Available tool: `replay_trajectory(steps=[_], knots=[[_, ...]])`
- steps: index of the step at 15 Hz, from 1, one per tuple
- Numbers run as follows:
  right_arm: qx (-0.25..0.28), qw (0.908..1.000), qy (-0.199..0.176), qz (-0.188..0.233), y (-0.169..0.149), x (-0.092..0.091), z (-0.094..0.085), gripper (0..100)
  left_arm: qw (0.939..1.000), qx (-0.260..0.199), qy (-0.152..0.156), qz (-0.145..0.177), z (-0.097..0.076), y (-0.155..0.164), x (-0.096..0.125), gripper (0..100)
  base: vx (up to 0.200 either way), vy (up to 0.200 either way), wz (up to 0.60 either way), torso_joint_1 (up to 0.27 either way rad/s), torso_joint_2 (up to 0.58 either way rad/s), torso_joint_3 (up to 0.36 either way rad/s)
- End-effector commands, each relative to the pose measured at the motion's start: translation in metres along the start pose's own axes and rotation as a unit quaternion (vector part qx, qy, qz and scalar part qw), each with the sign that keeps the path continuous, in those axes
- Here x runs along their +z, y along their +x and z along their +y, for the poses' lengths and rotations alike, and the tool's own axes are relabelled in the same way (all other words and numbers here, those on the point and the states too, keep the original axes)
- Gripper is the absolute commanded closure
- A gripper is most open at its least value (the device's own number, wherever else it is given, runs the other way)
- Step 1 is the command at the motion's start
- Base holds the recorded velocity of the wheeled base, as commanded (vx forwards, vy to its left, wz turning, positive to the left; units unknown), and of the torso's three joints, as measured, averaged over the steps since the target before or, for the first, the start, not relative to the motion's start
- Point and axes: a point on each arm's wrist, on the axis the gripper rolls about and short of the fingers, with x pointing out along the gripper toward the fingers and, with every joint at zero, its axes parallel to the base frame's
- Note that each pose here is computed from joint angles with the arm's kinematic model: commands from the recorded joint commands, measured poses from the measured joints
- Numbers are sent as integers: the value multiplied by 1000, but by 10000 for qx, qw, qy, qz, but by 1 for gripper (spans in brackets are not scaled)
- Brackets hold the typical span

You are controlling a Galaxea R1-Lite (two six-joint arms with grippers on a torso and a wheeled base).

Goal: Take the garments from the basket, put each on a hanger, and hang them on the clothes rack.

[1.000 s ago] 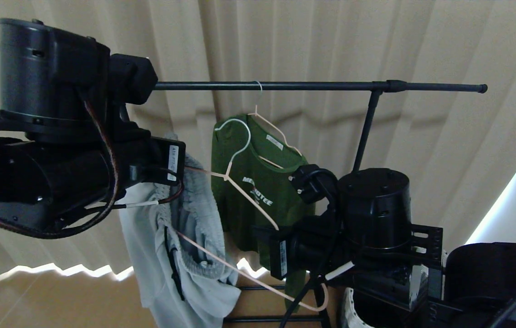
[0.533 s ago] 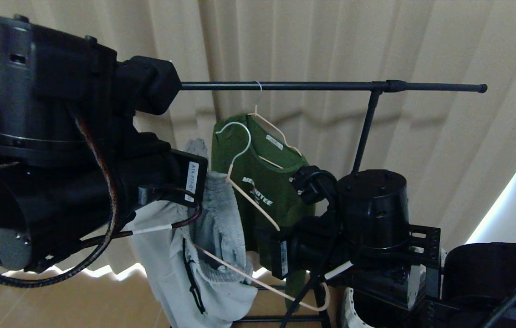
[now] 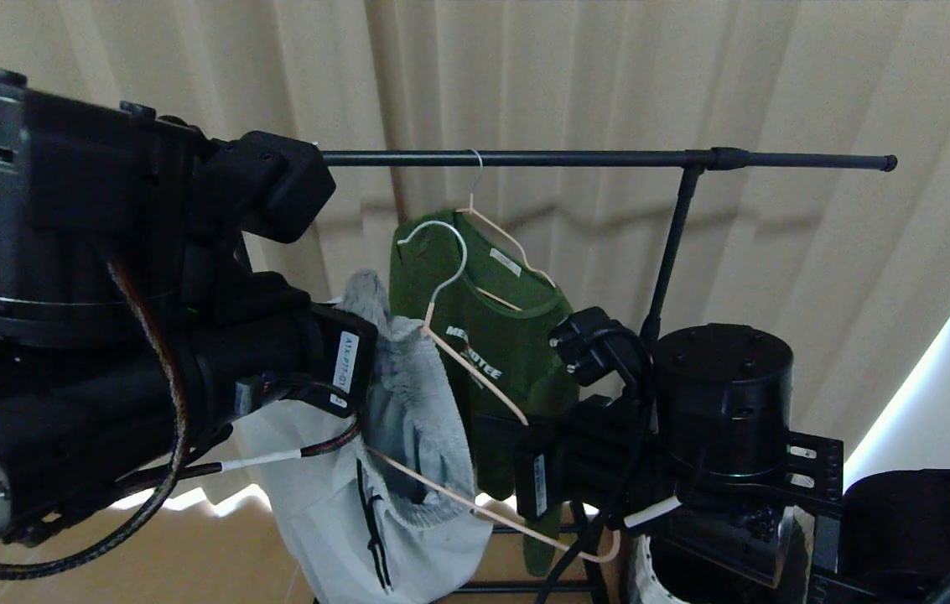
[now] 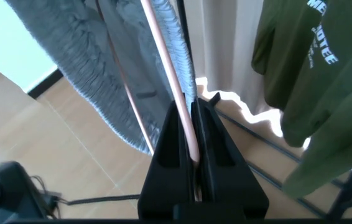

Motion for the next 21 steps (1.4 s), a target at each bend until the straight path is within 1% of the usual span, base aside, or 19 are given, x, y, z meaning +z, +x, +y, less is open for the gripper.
replay_trajectory(steps=[1,2,3,4,5,7,10,12,13,15,16,18,19,20,21], knots=[[19,10000,-3,-15,-2,1,1,100,9999,-109,26,-39,-2,-9,-3,100,0,0,0,0,0,0],[19,10000,-3,-15,-2,1,1,100,9999,-123,45,-15,-2,-10,-5,100,0,0,0,0,0,0],[41,10000,-1,-64,-5,3,2,100,9999,-123,46,-28,-2,-11,-5,0,0,0,0,0,0,0],[55,10000,-6,-60,-5,3,3,100,9998,-153,20,-92,-2,-11,-4,0,0,0,0,0,0,0],[60,10000,-5,-75,-5,4,3,100,9995,-277,-4,-174,-3,-12,-3,0,0,0,0,0,0,0],[60,10000,-5,-75,-5,4,3,100,9987,-428,99,-269,0,-18,-1,0,0,0,0,0,0,0],[70,9998,6,-159,-11,8,3,100,9985,-420,69,-337,4,-24,-3,0,0,0,0,0,0,0],[55,9998,-13,-211,-16,10,1,100,9980,-427,22,-455,9,-33,-3,0,0,0,0,0,0,0],[-54,9996,-102,-240,-21,12,-6,100,9975,-433,-22,-567,12,-39,-3,0,0,0,0,0,0,0],[-264,9990,-226,-289,-32,14,-21,100,9978,-247,97,-601,22,-42,-12,0,0,0,0,0,0,0],[-327,9986,-268,-309,-39,14,-26,100,9981,-102,244,-553,28,-37,-19,0,0,0,0,0,0,0],[-500,9970,-431,-400,-54,18,-36,100,9956,17,819,-451,45,-29,-34,0,0,0,0,0,0,0],[-546,9964,-485,-437,-58,19,-39,100,9936,-3,1034,-457,51,-27,-38,0,0,0,0,0,0,0],[-494,9962,-542,-470,-64,20,-39,100,9898,-141,1331,-493,59,-23,-43,0,0,0,0,0,0,0],[-248,9971,-561,-452,-72,18,-38,100,9838,-425,1616,-646,62,-19,-48,0,0,0,0,0,0,0]])
